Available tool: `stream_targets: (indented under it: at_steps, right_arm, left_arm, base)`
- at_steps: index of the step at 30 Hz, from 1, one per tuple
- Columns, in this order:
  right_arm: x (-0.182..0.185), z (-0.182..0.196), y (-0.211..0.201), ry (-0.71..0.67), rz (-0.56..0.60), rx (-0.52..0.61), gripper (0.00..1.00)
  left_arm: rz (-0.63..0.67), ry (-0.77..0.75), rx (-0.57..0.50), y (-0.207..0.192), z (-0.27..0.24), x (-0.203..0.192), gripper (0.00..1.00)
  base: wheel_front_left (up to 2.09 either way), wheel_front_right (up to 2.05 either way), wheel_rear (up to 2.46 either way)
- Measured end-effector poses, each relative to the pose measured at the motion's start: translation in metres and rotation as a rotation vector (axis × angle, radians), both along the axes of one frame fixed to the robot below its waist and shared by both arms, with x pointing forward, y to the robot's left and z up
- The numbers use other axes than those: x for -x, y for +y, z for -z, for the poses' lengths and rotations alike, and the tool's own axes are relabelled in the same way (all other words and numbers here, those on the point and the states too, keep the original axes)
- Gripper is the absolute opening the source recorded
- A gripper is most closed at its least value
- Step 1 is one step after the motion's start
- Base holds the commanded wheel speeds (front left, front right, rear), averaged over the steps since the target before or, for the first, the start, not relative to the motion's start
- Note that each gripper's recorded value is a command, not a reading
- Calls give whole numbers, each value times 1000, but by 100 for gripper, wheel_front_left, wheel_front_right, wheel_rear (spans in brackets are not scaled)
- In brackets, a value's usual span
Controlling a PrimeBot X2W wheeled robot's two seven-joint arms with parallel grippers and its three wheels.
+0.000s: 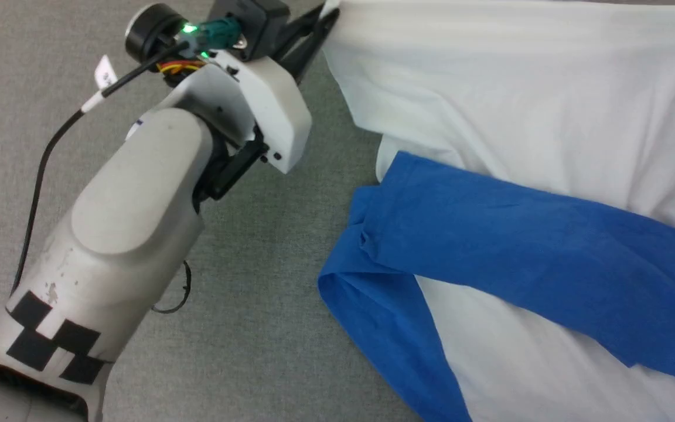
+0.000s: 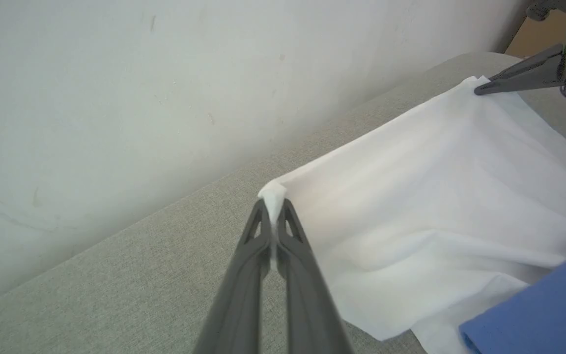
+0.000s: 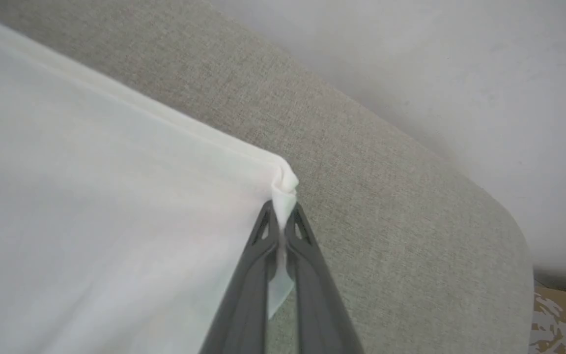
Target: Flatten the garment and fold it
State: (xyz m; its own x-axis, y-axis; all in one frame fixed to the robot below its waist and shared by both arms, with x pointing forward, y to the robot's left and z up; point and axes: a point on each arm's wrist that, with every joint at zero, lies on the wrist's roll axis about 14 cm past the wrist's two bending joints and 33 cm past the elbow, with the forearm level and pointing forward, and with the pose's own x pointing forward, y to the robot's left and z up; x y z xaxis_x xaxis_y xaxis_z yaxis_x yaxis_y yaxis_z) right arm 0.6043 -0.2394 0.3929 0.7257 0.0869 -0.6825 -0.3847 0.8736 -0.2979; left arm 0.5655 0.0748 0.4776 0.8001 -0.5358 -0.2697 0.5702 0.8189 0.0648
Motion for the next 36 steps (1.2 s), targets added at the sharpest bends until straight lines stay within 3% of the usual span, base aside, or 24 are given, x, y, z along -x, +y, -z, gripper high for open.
stream_targets:
  at_steps: [12, 18, 26, 36]
  right_arm:
    - [18, -111, -23, -381, 25, -57, 0]
    - [53, -138, -26, -468, 30, -109, 0]
    - [108, -152, -29, -498, 48, -206, 0]
    - [190, -114, -32, -336, 46, -268, 0]
  left_arm:
    - [7, -216, 63, -13, -81, 5, 0]
    - [21, -274, 77, -17, -109, 34, 0]
    - [56, -252, 128, -21, -123, 102, 0]
    - [70, 13, 101, -12, -59, 205, 0]
  base:
    - [0, 0, 0]
    - [0, 0, 0]
    - [0, 0, 0]
    - [0, 0, 0]
